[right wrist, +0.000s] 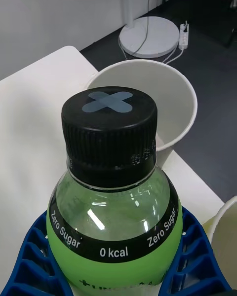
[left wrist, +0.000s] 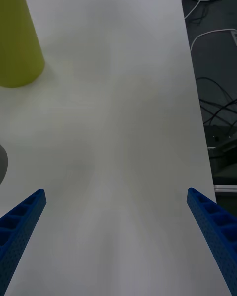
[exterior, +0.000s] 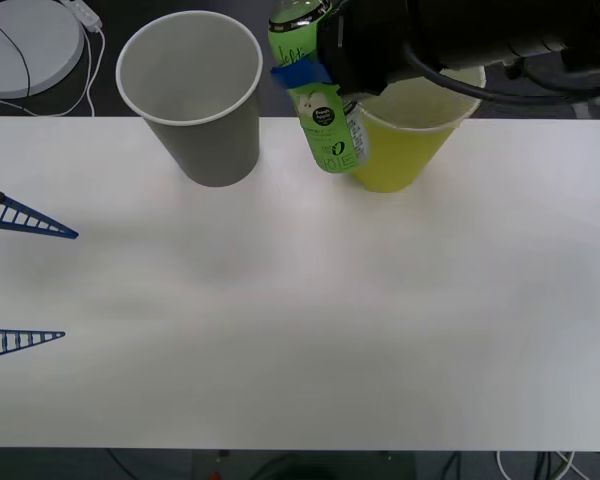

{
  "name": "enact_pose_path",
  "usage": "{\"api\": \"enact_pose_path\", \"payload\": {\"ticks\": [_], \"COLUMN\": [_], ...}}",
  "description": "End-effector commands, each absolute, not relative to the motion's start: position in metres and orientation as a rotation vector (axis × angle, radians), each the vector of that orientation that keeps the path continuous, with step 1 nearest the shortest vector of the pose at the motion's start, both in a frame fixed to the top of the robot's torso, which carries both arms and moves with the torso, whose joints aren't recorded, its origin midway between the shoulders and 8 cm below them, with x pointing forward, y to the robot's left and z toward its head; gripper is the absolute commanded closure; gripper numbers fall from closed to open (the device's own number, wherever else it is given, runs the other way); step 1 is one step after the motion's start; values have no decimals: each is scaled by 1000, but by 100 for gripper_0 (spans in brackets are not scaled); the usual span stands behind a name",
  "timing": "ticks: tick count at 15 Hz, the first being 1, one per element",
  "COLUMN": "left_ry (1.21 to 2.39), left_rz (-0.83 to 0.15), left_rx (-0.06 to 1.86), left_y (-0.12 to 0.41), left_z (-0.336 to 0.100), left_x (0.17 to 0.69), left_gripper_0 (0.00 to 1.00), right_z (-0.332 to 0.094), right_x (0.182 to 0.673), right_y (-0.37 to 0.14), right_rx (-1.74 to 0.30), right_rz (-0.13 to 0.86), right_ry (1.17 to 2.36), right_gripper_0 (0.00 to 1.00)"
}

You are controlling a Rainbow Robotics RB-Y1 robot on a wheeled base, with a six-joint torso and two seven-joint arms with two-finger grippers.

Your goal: Put the can into the green bin and the plastic bottle into the gray bin

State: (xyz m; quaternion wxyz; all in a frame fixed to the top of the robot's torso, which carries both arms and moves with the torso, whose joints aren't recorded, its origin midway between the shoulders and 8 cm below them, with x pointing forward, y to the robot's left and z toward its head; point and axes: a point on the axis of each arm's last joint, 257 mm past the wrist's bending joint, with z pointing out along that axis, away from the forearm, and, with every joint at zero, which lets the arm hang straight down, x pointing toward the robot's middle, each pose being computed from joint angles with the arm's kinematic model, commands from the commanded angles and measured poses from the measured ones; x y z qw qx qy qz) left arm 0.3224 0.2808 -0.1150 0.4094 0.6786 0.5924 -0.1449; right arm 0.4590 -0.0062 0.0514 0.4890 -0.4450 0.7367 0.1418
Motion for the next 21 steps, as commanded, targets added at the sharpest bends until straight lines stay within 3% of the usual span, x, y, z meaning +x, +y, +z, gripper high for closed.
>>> {"api": "enact_pose_path", "payload": {"ticks": [1, 9, 21], "left_ry": [1492, 1492, 1492], "left_rz": [-365, -365, -365], "left_rx": [1709, 1709, 1709], "left_y": [281, 281, 281], "left_z": [-115, -115, -115], "left_x": [322, 322, 322], "left_gripper_0": [0, 0, 0], "right_z": [61, 87, 77], "right_x": [472, 499, 533], "right_y": [-1, 45, 93], "right_rx": [-1077, -1051, -1034], "right_rz": [296, 252, 160], "right_ry": [1836, 1857, 2002], "right_gripper_0": [100, 100, 100]}}
